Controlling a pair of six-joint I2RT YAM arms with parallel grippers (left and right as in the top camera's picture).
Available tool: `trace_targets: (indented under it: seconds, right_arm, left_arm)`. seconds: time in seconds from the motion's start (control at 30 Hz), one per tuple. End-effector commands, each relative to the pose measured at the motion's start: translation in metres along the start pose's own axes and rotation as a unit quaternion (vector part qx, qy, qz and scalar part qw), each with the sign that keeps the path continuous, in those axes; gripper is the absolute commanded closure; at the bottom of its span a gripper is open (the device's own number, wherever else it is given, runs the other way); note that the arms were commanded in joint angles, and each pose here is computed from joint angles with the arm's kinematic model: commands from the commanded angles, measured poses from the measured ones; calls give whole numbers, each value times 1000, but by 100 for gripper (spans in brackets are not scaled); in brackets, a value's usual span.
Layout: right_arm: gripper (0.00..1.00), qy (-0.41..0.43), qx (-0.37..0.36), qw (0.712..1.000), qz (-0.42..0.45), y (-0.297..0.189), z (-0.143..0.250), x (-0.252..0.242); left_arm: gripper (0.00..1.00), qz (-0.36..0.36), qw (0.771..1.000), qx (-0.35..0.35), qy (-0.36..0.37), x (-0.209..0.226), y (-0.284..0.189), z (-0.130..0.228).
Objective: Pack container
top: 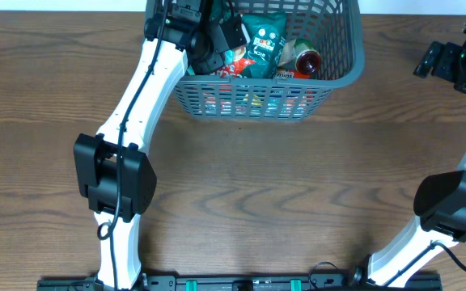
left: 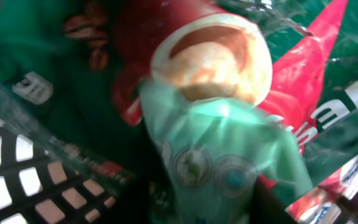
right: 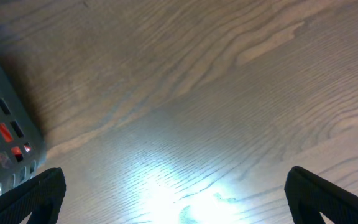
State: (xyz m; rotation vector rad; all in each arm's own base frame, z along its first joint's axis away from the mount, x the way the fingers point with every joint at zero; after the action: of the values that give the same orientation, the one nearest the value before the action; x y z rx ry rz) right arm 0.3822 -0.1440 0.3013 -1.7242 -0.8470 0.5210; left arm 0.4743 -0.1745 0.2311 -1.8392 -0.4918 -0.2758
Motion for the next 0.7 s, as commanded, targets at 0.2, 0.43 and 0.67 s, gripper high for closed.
trace_targets:
  seconds: [0.2,0.43,0.67]
  right_arm:
    - [1,-51,-28,998,-40,-4,-8,13]
    - [1,-124,-101,962,-221,-29,-29,62]
    - [1,-170,-153,952,-204,-69,-18,85]
  left_arm:
    - [23,-82,993,-41,-73,23,-82,-11]
    - [9,-195,947,-82,-242,39,-206,18]
    - [9,-235,888,-79,-387,17,-288,72]
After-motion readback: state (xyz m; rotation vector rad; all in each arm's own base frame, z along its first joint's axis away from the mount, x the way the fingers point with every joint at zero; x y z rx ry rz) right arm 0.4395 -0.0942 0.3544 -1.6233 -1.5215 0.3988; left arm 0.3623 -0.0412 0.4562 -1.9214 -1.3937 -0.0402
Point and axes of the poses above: each gripper's point midway between its finger pads, its own y axis out along the fingers, its own x axis along the line the jaws close on, z = x × y, the point moved 7 cm from there along -y, back along the fingers, and after that the axes turned 13 degrees about y, right-handed, at the moved point
